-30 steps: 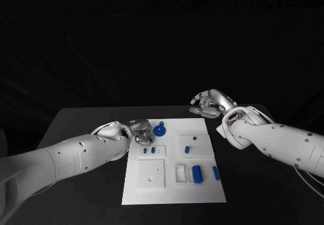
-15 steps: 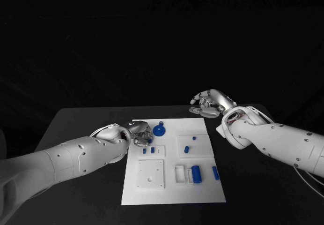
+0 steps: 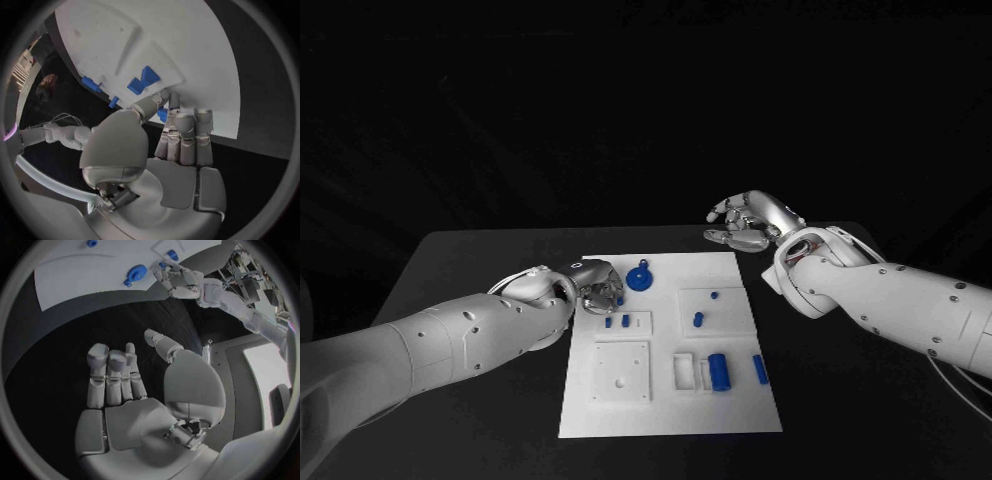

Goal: Assemble the parts on the task board

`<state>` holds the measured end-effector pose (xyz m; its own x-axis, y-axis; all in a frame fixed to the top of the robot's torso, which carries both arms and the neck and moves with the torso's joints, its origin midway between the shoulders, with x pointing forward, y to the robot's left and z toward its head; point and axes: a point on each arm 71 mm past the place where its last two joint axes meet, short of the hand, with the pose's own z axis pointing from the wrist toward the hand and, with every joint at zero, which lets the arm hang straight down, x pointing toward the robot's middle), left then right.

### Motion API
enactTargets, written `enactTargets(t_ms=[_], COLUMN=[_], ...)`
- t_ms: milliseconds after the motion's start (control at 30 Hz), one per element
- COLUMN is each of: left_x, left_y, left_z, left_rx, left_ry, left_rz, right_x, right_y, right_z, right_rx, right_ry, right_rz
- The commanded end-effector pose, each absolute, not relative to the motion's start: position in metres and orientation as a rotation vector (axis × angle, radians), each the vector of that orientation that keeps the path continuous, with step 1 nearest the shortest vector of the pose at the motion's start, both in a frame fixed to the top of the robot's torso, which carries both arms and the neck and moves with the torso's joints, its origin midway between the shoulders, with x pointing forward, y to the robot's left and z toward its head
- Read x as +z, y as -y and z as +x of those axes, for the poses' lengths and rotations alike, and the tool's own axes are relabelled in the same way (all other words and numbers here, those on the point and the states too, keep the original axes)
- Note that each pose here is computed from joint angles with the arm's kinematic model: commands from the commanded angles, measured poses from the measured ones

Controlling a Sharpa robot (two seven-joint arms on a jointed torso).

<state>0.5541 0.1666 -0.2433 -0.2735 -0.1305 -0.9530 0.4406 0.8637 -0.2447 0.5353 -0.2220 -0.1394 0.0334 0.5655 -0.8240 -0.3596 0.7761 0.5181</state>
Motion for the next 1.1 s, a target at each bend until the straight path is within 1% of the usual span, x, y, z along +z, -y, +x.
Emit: enactTargets(t_ms=[33,200,333,433,633,767,933,1067,1100], left_x=[-0.245,-0.245,-0.243,-0.236,-0.217,-0.201,-0.193,-0.190,-0.190], left_y=[-0.171,-0.178,-0.186,-0.194,-0.209,-0.220,-0.230,-0.235,-0.235], left_z=[0.554,0.555,0.556,0.557,0.558,0.556,0.551,0.545,0.543], left_rx=[-0.543,-0.534,-0.546,-0.588,-0.705,-0.814,-0.933,-1.055,-1.080], left_ry=[-1.770,-1.772,-1.754,-1.706,-1.597,-1.538,-1.547,-1.535,-1.533], left_rz=[0.225,0.207,0.164,0.109,-0.047,-0.194,-0.368,-0.653,-0.697], right_x=[-0.141,-0.144,-0.150,-0.158,-0.172,-0.183,-0.194,-0.202,-0.203], right_y=[0.222,0.225,0.229,0.231,0.236,0.236,0.233,0.229,0.228], right_z=[0.536,0.537,0.541,0.541,0.542,0.540,0.537,0.535,0.534], right_rx=[0.718,0.710,0.689,0.659,0.567,0.488,0.434,0.404,0.399], right_ry=[-1.390,-1.427,-1.489,-1.546,-1.602,-1.631,-1.655,-1.661,-1.664], right_rz=[0.162,0.156,0.133,0.068,-0.068,-0.181,-0.255,-0.299,-0.306])
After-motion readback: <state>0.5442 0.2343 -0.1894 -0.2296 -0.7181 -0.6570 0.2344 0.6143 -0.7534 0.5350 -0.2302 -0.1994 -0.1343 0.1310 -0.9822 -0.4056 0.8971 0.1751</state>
